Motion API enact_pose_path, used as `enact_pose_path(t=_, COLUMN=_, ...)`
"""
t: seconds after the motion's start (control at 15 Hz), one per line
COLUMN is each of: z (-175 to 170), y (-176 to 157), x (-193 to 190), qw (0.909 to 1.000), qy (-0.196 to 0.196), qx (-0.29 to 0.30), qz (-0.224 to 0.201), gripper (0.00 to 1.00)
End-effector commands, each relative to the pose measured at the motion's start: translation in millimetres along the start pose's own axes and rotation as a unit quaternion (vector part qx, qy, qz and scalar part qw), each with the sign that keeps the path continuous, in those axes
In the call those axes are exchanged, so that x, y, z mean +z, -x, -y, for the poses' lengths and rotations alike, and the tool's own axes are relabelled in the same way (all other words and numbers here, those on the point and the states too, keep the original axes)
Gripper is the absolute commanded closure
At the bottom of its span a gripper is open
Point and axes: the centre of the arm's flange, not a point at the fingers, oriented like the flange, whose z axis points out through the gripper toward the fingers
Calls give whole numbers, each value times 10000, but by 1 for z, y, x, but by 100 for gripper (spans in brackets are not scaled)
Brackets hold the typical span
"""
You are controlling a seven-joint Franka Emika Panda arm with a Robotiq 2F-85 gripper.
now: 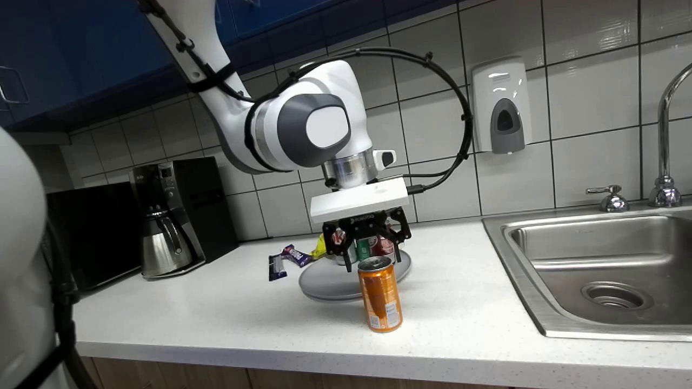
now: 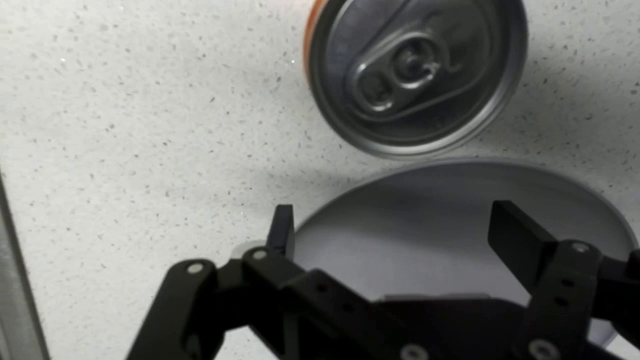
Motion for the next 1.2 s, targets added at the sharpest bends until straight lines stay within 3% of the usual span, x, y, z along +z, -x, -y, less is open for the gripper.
enact_pose_path(t=0.0, z=0, y=6, x=-4, qw=10000, qy=40, qx=-59, qz=-36, gripper=0)
enact_pose_path(t=0.73, z=9, y=36, x=-12, qw=10000, qy=16, qx=41, qz=-66, gripper=0)
enact_pose_path(t=1.13, z=-3, y=53, x=-18, qw=9996, qy=25, qx=225, qz=-184, gripper=0)
